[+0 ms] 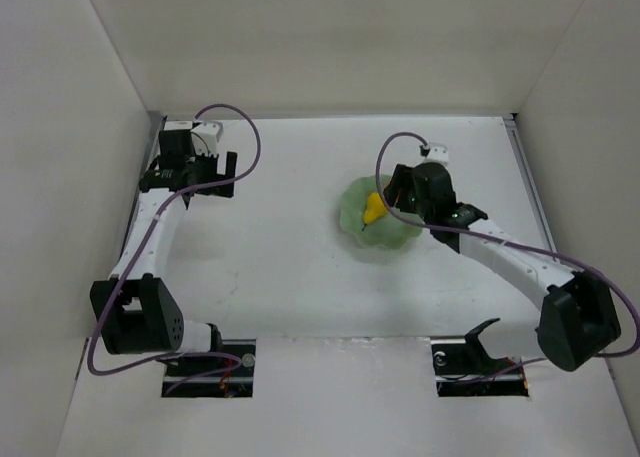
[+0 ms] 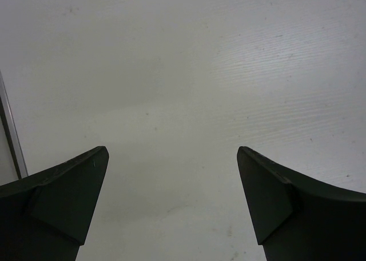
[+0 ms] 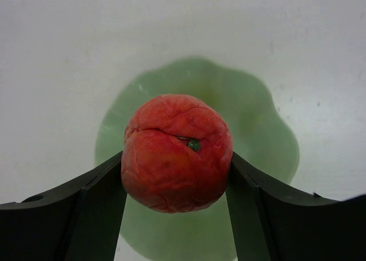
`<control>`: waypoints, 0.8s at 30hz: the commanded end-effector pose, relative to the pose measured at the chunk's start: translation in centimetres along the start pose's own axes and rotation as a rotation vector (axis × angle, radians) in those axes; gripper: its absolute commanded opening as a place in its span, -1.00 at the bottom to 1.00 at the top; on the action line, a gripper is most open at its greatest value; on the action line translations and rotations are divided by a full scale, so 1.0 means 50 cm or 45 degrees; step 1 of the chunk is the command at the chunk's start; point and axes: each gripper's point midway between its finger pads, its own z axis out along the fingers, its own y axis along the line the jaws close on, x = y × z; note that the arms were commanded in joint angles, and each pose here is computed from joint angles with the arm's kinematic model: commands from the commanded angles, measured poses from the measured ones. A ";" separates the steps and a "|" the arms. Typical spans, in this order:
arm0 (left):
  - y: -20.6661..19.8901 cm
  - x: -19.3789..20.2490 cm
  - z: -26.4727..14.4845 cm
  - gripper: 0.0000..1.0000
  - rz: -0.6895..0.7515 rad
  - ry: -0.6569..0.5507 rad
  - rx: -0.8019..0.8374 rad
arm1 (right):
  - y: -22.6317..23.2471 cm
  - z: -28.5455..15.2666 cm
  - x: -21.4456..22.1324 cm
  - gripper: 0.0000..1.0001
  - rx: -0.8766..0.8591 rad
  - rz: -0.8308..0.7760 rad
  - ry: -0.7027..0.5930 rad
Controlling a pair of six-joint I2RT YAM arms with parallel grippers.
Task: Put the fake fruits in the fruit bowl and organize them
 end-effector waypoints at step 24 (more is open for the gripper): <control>0.048 0.003 -0.034 1.00 -0.222 -0.158 -0.132 | -0.285 -0.251 -0.030 1.00 0.353 0.272 -0.315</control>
